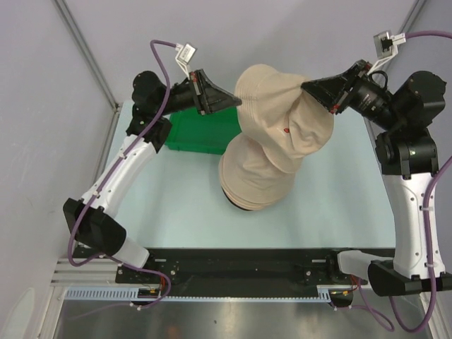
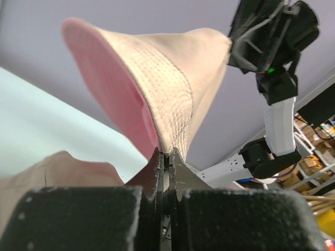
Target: Stack the hats
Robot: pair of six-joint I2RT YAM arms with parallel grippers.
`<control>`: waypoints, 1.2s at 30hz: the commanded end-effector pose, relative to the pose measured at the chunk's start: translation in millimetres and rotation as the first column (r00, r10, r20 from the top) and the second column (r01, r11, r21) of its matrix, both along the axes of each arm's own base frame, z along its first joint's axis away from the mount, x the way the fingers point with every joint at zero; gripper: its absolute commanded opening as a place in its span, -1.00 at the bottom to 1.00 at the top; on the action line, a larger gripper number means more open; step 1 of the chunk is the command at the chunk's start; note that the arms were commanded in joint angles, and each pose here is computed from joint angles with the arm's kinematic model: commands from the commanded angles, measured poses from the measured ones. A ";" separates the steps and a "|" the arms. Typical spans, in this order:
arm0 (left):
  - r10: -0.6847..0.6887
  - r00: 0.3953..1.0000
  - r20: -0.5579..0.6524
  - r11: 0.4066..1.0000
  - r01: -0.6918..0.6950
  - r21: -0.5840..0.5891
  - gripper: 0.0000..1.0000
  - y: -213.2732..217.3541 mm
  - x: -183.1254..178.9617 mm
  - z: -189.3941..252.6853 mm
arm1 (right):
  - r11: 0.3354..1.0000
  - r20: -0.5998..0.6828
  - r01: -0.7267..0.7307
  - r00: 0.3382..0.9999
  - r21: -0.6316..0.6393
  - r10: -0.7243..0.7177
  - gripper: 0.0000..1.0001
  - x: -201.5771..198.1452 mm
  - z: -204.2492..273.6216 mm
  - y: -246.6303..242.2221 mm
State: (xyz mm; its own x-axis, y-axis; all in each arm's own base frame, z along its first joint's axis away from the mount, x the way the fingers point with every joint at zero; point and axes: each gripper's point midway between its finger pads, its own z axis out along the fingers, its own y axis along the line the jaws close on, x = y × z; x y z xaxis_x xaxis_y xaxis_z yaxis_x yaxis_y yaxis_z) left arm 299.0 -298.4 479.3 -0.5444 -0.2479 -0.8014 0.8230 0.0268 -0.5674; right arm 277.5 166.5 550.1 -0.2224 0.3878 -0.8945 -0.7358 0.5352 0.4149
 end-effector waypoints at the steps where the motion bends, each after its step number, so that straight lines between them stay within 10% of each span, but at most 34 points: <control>1: 0.024 0.995 -0.101 1.000 -0.023 0.002 -0.99 -2.3 4.5 -19.5 | 0.992 0.064 0.118 0.991 -0.033 -0.116 -1.00 -12.4 13.5 -18.6; 16: 0.151 0.924 -0.351 0.964 -0.059 0.260 -0.99 11.5 13.7 -159.4 | 0.992 -0.116 0.095 0.988 -0.079 -0.104 -1.00 24.7 -72.3 5.1; 31: 0.222 0.819 -0.528 0.964 -0.101 0.248 -1.00 52.1 7.7 -165.0 | 0.964 -0.205 0.158 0.958 -0.212 -0.202 -1.00 45.6 -123.8 24.2; 36: 0.145 0.825 -0.547 0.984 -0.064 0.165 -0.99 49.0 0.2 -144.2 | 0.971 -0.278 0.192 0.934 -0.140 -0.224 -0.38 48.2 -130.1 9.1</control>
